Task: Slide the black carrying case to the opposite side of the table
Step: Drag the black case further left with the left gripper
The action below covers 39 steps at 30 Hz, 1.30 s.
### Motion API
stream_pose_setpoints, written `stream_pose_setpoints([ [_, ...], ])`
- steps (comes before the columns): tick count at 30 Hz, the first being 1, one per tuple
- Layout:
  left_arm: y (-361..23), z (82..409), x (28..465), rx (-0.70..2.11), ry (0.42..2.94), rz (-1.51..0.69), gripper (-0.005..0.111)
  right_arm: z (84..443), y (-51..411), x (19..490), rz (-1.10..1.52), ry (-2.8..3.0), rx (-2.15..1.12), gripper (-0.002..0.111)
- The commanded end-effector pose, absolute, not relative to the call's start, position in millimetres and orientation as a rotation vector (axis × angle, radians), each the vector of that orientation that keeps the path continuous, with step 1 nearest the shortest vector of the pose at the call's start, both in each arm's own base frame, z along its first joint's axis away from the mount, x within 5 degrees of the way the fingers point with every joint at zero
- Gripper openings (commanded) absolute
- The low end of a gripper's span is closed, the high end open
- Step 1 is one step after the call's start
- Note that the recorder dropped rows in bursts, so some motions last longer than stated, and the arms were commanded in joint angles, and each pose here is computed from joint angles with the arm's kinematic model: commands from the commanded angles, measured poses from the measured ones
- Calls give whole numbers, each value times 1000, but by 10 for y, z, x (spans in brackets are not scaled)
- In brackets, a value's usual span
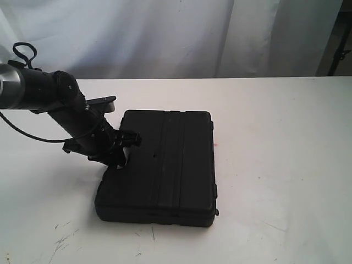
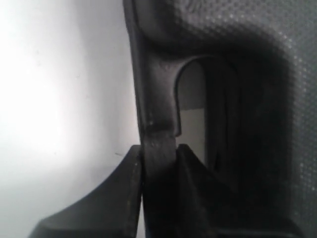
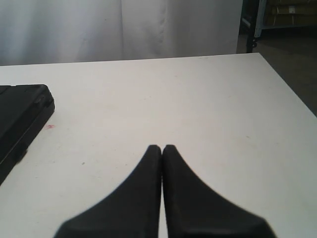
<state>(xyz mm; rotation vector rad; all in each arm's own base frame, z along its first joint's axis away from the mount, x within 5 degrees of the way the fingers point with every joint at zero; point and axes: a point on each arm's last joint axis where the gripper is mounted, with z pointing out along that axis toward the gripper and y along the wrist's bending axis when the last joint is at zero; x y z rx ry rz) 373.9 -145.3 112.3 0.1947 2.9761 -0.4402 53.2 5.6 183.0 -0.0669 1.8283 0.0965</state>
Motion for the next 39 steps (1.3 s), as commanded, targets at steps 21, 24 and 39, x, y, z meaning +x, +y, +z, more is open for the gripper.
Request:
stream_pose_setpoints([
  [21,-1159,1329,3667,269,3045,17,0,1820,47,532,77,1829,-70,0],
  [24,-1014,1359,3691,203,3061,16,0,1820,47,532,77,1829,-70,0],
  [39,-171,1364,3755,85,3096,151,0,1820,47,532,77,1829,-70,0],
])
